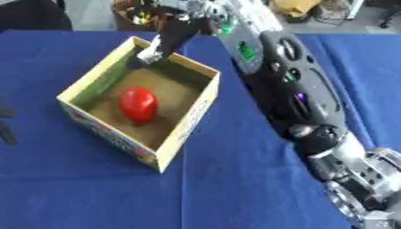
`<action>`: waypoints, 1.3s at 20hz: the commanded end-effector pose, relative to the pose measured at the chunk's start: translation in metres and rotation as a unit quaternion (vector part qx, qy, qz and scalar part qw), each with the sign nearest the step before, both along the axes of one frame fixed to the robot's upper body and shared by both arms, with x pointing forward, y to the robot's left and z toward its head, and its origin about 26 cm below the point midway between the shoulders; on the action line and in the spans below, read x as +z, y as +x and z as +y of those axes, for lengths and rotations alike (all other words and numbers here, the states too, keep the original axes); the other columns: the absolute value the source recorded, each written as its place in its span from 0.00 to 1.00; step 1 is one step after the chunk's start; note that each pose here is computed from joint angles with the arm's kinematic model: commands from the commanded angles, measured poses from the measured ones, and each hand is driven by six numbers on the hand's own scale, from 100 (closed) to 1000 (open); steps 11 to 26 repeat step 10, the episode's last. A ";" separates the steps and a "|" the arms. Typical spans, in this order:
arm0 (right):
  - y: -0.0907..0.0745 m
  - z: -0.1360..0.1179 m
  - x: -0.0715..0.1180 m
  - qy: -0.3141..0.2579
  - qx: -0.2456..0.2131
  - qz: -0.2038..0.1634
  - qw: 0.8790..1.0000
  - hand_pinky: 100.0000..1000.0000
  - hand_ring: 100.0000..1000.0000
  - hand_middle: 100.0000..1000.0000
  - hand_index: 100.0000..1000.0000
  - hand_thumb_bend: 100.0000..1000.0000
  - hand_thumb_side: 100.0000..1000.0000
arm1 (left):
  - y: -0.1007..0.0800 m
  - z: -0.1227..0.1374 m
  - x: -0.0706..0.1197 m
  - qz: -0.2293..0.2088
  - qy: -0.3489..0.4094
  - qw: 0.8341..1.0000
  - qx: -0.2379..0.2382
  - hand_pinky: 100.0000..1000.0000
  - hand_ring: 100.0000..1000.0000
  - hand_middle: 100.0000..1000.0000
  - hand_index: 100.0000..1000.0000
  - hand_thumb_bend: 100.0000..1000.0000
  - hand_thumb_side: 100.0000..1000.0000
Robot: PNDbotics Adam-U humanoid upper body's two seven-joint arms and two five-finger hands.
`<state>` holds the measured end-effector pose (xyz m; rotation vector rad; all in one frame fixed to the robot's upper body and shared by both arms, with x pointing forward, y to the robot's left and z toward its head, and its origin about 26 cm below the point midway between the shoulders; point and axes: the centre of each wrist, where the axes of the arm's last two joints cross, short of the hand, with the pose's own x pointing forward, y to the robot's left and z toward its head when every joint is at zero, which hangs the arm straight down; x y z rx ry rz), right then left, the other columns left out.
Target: Pick up objects on the table and place them in the box.
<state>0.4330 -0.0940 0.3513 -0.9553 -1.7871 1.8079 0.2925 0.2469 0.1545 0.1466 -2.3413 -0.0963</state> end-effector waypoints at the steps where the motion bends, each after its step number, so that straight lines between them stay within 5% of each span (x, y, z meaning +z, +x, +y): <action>1: -0.016 -0.022 0.024 0.036 0.012 -0.057 0.998 0.57 0.67 0.74 0.86 0.63 0.81 | -0.002 0.004 0.006 -0.013 0.005 1.000 0.007 0.20 0.49 0.55 0.70 0.00 0.93; 10: -0.049 -0.073 0.031 0.097 0.011 -0.110 0.989 0.54 0.64 0.71 0.85 0.57 0.83 | -0.003 0.007 0.004 -0.013 0.004 1.000 0.015 0.20 0.49 0.55 0.70 0.00 0.92; 26: -0.049 -0.073 0.031 0.097 0.011 -0.110 0.989 0.54 0.64 0.71 0.85 0.57 0.83 | -0.003 0.007 0.004 -0.013 0.004 1.000 0.015 0.20 0.49 0.55 0.70 0.00 0.92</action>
